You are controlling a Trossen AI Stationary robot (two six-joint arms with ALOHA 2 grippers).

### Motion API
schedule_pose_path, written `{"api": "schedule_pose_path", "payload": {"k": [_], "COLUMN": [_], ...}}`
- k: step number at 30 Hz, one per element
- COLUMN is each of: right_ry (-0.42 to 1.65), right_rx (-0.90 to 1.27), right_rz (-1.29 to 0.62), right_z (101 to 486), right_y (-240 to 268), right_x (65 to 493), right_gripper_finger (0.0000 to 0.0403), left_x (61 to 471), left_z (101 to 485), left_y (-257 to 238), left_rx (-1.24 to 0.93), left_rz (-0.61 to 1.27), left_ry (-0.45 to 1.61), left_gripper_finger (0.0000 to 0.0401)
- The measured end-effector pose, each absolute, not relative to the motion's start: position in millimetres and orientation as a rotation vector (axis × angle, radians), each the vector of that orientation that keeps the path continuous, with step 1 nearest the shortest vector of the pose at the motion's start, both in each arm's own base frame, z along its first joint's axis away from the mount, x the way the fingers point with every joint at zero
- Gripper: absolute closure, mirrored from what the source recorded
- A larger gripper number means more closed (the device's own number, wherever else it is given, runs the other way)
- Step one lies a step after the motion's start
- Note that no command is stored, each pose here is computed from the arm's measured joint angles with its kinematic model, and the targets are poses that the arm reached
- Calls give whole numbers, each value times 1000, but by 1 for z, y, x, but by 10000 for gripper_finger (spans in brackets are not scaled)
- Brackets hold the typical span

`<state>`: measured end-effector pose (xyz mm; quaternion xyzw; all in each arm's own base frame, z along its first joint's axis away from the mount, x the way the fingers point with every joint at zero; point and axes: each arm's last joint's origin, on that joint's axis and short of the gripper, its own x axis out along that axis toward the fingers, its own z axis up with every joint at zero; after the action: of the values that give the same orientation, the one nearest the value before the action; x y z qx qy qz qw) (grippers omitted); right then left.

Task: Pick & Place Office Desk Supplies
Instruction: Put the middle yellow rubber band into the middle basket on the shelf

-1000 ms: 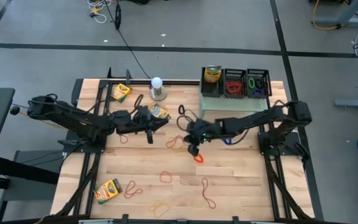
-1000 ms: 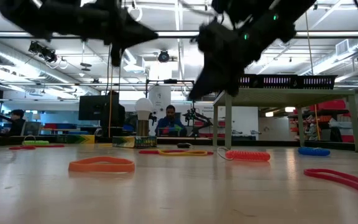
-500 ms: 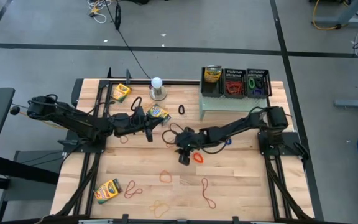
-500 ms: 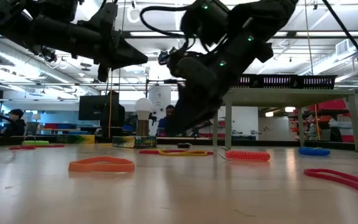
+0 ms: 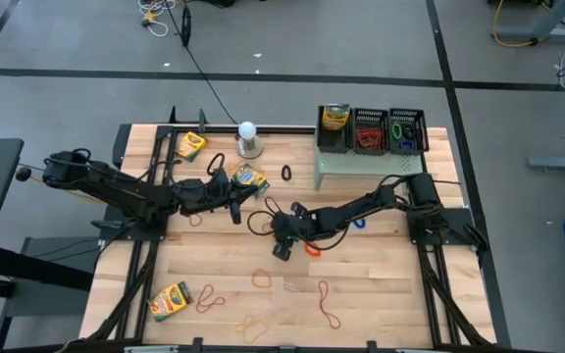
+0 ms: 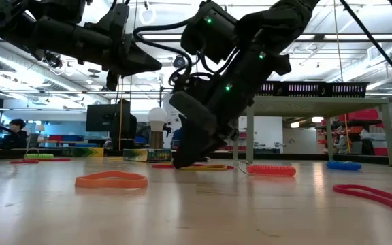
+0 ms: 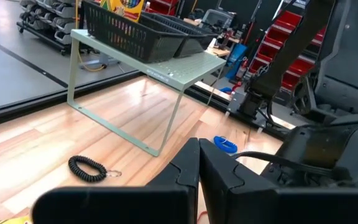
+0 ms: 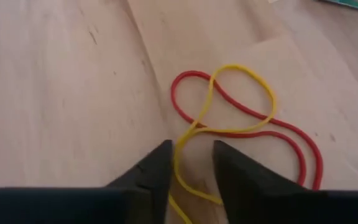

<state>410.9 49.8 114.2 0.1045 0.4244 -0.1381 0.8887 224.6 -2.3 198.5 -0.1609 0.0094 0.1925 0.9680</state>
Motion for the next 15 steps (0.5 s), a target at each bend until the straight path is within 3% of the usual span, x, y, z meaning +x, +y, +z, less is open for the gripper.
{"api": "schedule_pose_path", "payload": {"k": [6, 15], "right_ry": [876, 866], "right_rx": [231, 280], "right_rz": [-286, -264], "right_z": [114, 124], "right_y": [50, 51], "right_x": [411, 410], "right_gripper_finger": [390, 398], "left_x": [225, 224], "left_z": [199, 199], "left_y": [-2, 1], "left_rx": [-325, -337], "left_rz": [395, 437], "left_ry": [18, 4], "left_gripper_finger": [390, 391]}}
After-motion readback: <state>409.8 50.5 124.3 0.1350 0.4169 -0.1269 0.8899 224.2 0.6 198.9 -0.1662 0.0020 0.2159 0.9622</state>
